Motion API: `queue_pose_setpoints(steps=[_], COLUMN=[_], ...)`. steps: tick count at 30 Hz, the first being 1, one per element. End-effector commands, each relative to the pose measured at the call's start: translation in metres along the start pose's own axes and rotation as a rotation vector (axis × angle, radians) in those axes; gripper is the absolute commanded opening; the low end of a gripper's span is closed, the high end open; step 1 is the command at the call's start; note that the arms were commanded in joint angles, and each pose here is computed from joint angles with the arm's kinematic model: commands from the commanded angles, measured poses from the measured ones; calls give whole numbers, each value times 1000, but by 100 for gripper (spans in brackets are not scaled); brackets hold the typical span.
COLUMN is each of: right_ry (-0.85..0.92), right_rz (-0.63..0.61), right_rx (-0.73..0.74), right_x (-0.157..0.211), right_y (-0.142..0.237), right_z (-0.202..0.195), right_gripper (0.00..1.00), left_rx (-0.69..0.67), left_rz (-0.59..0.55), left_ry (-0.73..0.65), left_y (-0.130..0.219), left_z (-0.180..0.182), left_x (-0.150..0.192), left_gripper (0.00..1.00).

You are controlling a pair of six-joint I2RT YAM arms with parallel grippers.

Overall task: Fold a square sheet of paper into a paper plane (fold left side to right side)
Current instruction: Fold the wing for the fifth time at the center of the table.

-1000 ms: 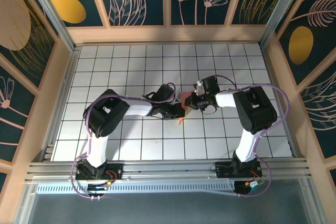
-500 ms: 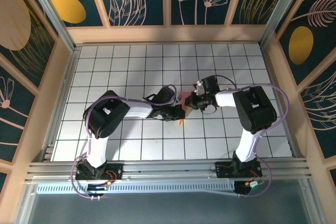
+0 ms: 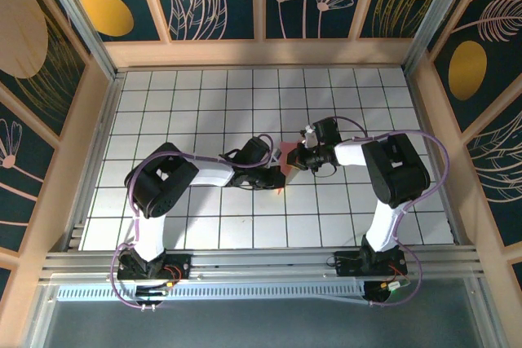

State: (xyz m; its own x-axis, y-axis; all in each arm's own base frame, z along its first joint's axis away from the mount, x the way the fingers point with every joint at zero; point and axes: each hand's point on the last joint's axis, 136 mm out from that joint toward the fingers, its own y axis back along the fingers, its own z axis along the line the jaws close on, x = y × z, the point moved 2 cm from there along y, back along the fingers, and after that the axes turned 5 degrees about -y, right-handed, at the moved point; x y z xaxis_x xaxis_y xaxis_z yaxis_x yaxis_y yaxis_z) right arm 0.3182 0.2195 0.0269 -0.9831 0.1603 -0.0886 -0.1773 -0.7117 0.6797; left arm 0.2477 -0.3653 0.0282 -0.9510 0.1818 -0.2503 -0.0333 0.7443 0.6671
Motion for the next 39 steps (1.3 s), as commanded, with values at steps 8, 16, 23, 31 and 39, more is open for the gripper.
queue_pose_setpoints(steps=[8, 16, 23, 31, 39], right_ry=[-92, -94, -93, -92, -92], right_rz=[67, 68, 69, 69, 67], right_rx=[252, 253, 250, 247, 248], right_x=[30, 31, 31, 31, 30], right_y=[-15, -15, -15, -15, -15], right_z=[-69, -70, -70, -68, -68], right_gripper=[0, 0, 0, 0, 0], left_rx=[-71, -70, -79, -44, 74], left_rz=[134, 113, 97, 3, -15], left_ry=[3, -21, -29, -42, -82], left_y=[5, 12, 17, 41, 36], left_z=[20, 16, 15, -5, -35], left_x=[44, 42, 42, 16, -5], left_gripper=[0, 0, 0, 0, 0])
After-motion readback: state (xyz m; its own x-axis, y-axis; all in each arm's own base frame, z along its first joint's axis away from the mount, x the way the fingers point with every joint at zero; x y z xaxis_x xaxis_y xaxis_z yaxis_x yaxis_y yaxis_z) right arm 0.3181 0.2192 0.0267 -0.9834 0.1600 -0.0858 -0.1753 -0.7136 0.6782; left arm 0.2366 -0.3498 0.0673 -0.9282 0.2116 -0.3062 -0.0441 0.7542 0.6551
